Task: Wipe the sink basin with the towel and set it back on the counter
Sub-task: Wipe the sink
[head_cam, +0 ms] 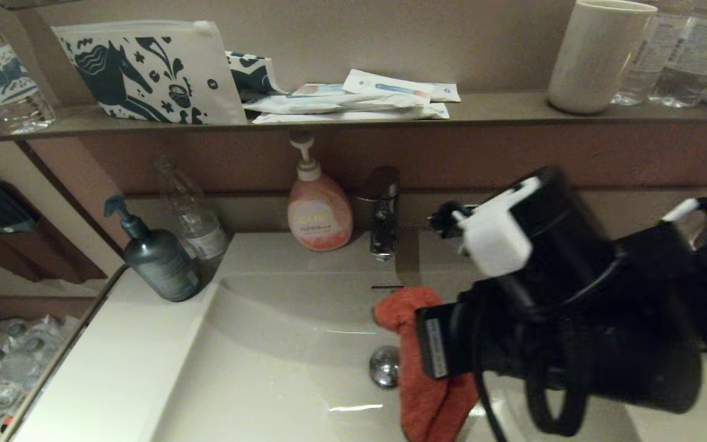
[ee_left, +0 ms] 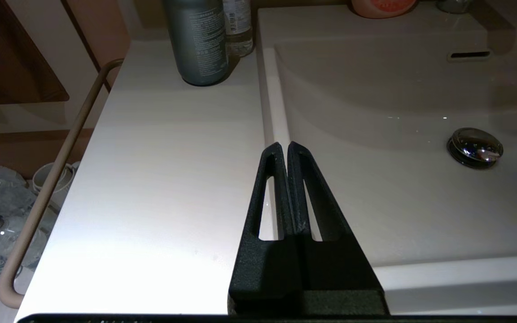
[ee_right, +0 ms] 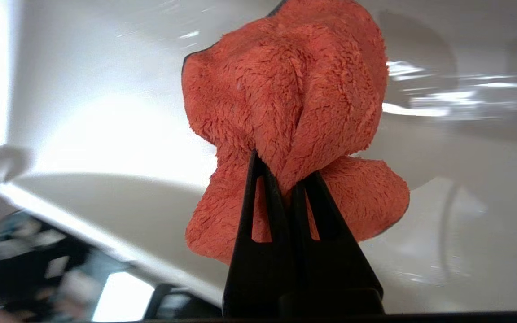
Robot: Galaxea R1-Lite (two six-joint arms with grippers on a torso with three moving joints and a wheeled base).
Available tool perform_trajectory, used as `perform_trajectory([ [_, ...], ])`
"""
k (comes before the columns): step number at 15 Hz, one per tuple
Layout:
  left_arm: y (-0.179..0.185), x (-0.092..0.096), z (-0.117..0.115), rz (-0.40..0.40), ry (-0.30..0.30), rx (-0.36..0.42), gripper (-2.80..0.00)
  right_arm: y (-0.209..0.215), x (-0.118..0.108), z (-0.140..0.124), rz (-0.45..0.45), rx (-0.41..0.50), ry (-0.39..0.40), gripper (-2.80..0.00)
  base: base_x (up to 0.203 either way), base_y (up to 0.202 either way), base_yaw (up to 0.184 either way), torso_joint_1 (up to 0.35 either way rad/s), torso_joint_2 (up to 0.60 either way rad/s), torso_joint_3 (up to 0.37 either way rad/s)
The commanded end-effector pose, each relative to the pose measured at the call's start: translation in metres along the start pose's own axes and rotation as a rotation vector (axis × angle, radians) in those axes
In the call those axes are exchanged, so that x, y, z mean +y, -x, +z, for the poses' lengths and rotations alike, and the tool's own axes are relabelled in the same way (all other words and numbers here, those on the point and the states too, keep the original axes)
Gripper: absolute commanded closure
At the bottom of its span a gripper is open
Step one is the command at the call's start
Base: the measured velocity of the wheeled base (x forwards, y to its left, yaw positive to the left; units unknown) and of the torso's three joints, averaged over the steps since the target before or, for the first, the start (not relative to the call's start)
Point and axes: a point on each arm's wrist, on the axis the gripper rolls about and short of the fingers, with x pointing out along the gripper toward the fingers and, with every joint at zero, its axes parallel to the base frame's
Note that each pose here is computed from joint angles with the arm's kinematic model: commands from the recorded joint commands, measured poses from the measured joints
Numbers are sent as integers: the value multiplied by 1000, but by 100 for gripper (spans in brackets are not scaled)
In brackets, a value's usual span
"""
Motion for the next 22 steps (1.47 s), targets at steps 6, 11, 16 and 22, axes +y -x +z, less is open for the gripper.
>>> perform_trajectory([
  [6,0,0,0,-1,0,1,0,-110,94,-42,62,140,77,0,0,0,0,0,0,0],
  [11,0,0,0,-1,0,1,0,-147,127,-63,108,218,93,0,0,0,0,0,0,0],
  [16,0,0,0,-1,0,1,0,-177,117,-85,25,297,109,0,0,0,0,0,0,0],
  [22,0,0,0,-1,0,1,0,-210,123,-95,66,256,96,0,0,0,0,0,0,0],
])
